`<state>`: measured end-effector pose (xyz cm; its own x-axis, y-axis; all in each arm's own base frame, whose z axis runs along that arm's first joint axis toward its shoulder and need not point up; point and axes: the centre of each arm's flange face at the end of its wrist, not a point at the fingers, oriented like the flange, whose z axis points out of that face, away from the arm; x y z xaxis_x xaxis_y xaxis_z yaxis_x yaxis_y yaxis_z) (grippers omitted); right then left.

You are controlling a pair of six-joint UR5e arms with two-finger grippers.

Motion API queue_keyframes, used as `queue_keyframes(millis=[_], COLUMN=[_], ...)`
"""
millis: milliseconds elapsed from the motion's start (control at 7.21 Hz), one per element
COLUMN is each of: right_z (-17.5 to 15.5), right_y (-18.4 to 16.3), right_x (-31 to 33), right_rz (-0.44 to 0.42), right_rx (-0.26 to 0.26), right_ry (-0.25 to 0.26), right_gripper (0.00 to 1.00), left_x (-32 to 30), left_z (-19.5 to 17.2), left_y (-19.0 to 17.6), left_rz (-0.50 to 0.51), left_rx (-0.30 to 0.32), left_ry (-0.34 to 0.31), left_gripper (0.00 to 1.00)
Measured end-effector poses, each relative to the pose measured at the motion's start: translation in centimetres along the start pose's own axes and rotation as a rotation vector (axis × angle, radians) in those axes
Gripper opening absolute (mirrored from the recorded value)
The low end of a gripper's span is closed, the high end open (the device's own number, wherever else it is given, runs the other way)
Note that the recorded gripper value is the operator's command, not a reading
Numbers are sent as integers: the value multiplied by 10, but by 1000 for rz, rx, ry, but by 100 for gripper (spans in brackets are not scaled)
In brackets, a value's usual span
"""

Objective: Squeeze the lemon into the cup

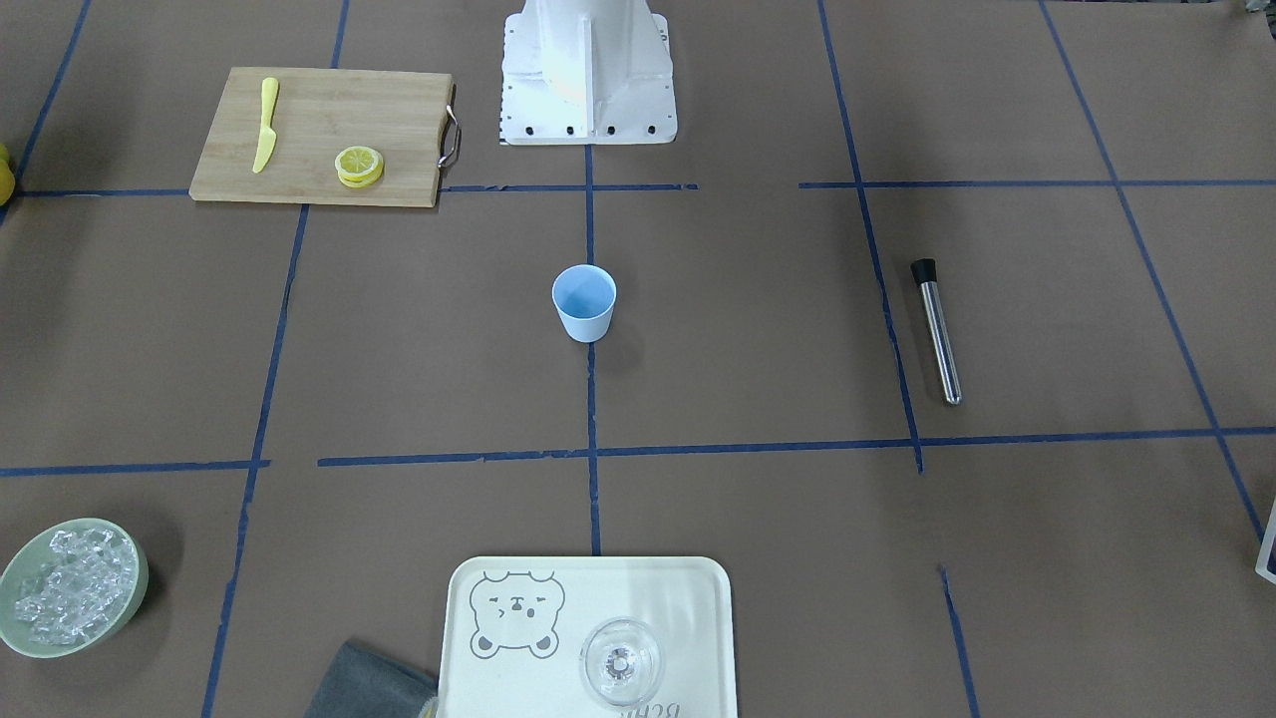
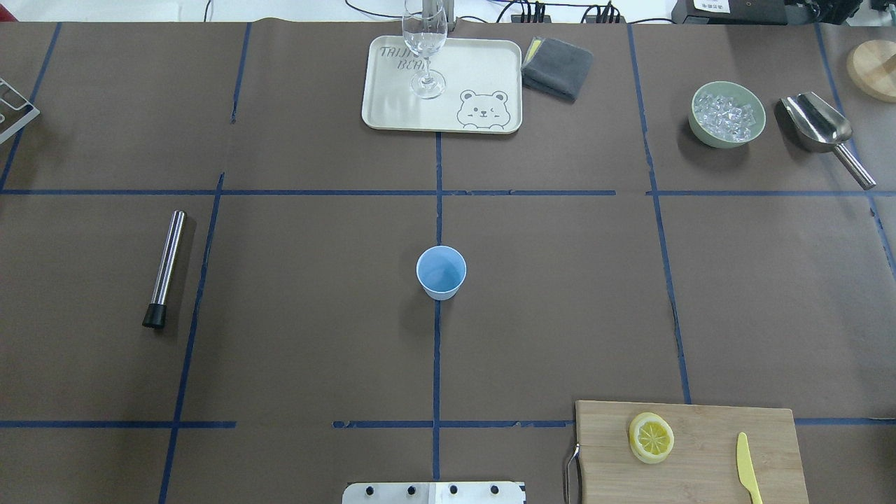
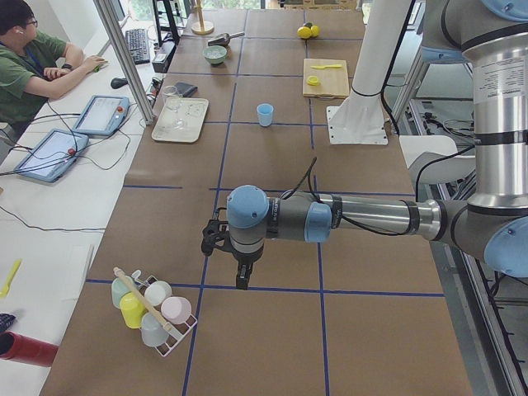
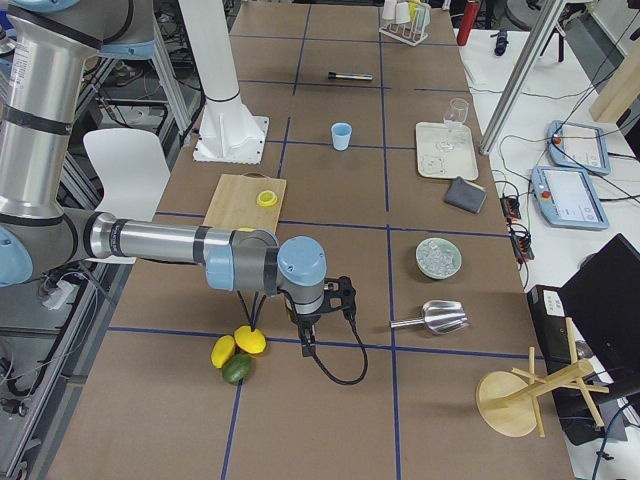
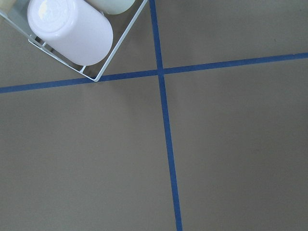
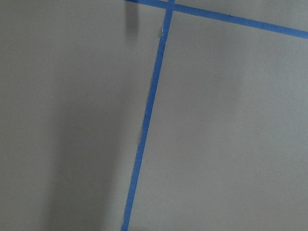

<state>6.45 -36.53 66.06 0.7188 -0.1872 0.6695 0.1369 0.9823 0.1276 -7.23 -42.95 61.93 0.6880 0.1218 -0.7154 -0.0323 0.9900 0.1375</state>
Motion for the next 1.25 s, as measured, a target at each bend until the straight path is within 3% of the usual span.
queue_keyframes(millis=[694, 1249], right_z=[-2, -30], right_y=[-1, -23], right_x=[-1, -24], right_rz=[-3, -44], right_rx=[4, 65], right_ry=[2, 9], right_gripper=[100, 100], left_x=[4, 4], left_z=[-5, -5], left_y=[-11, -11], left_rz=[10, 11], left_rx=[9, 9], left_ry=[-8, -8], left_gripper=[100, 100])
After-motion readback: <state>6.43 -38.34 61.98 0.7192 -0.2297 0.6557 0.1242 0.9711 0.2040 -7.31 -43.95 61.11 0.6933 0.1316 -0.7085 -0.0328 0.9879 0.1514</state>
